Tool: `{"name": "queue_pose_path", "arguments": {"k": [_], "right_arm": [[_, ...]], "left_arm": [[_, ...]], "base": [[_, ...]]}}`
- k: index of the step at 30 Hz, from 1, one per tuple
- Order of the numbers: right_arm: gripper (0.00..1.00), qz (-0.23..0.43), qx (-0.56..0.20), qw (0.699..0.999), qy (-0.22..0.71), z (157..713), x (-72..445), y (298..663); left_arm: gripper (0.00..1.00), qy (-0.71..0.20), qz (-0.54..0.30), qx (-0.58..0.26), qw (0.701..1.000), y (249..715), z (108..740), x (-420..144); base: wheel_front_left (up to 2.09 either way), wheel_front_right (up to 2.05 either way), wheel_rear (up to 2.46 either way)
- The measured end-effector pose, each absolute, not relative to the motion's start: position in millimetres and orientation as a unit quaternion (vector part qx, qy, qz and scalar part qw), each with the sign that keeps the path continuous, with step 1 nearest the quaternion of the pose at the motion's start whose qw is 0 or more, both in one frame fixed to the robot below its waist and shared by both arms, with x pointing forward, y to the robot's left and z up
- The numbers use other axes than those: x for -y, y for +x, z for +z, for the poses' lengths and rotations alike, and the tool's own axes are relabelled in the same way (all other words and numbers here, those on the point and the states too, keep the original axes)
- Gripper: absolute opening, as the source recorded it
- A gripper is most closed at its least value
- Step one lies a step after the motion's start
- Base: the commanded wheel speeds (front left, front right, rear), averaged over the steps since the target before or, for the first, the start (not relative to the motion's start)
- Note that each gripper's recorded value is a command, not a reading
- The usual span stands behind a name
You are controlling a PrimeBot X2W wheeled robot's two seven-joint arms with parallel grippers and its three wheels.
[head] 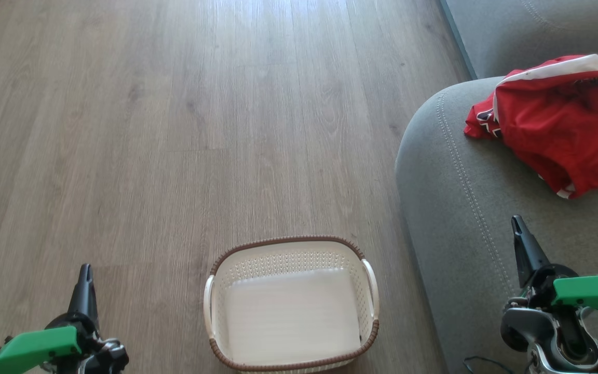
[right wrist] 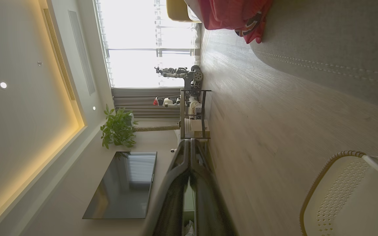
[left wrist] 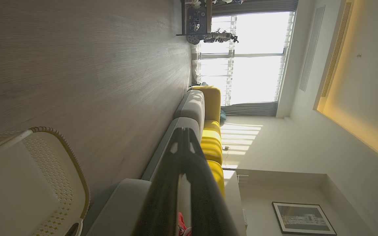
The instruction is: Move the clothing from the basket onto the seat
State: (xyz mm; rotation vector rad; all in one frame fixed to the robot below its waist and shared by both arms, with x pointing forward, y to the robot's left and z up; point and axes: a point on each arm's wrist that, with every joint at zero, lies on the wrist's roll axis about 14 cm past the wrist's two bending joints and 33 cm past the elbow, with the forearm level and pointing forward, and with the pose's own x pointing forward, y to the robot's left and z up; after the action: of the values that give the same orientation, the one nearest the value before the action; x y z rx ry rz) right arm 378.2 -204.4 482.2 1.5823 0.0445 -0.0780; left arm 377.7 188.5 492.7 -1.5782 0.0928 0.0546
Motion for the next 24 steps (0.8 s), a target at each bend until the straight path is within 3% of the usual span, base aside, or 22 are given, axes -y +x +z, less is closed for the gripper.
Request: {"name": "queue_pose_path", "arguments": {"k": [24], "right_arm": [[0.00, -0.033, -0.021, 0.700, 0.713, 482.7, 202.8, 378.6]], "left_arm": [[0.00, -0.709, 0.025, -0.042, 0.703, 377.8, 492.7, -188.6]], "base": [[0.00, 0.00, 0.00]]}}
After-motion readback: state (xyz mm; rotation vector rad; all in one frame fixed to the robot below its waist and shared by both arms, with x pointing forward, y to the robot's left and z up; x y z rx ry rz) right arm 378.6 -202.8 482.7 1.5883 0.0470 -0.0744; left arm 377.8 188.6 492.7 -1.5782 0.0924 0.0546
